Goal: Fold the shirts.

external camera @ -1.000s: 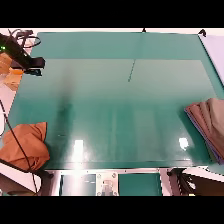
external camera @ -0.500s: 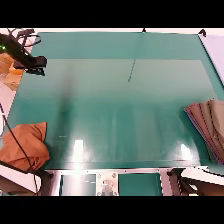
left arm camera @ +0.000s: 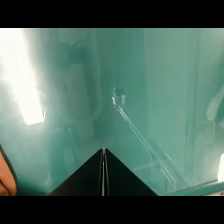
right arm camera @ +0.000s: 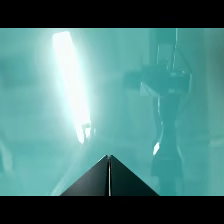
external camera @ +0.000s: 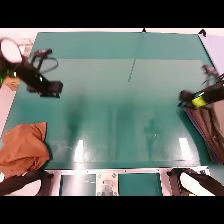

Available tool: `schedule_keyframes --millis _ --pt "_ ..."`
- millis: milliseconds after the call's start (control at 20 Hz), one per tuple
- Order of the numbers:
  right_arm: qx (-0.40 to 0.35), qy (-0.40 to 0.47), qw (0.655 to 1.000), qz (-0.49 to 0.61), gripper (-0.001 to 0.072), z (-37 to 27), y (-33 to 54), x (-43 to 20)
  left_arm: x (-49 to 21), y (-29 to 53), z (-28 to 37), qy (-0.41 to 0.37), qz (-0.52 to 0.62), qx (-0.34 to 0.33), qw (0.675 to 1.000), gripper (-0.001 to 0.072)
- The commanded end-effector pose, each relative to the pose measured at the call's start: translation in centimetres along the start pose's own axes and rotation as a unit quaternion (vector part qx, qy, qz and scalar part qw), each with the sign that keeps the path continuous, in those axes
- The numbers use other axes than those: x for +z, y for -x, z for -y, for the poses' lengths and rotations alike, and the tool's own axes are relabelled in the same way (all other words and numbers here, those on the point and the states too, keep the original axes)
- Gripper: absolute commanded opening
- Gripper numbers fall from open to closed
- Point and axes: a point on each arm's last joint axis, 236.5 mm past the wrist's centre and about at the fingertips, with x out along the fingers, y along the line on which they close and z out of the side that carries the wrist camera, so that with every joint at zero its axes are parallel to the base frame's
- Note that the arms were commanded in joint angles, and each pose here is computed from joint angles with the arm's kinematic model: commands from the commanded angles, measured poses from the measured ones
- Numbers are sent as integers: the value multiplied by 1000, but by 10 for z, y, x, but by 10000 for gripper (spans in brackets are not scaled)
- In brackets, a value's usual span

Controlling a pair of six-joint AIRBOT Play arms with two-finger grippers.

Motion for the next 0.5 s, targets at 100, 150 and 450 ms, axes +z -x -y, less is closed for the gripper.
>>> schedule_keyframes --millis 100,150,450 --pt "27 101 994 -12 18 -49 -31 -57 -62 -17 6 25 -16 -1 1000 27" --pt "27 106 994 -19 18 -50 -31 -61 -62 -17 7 25 -16 -1 1000 27" --pt "28 107 994 -21 17 -52 -32 -63 -59 -17 7 26 -11 -2 1000 27"
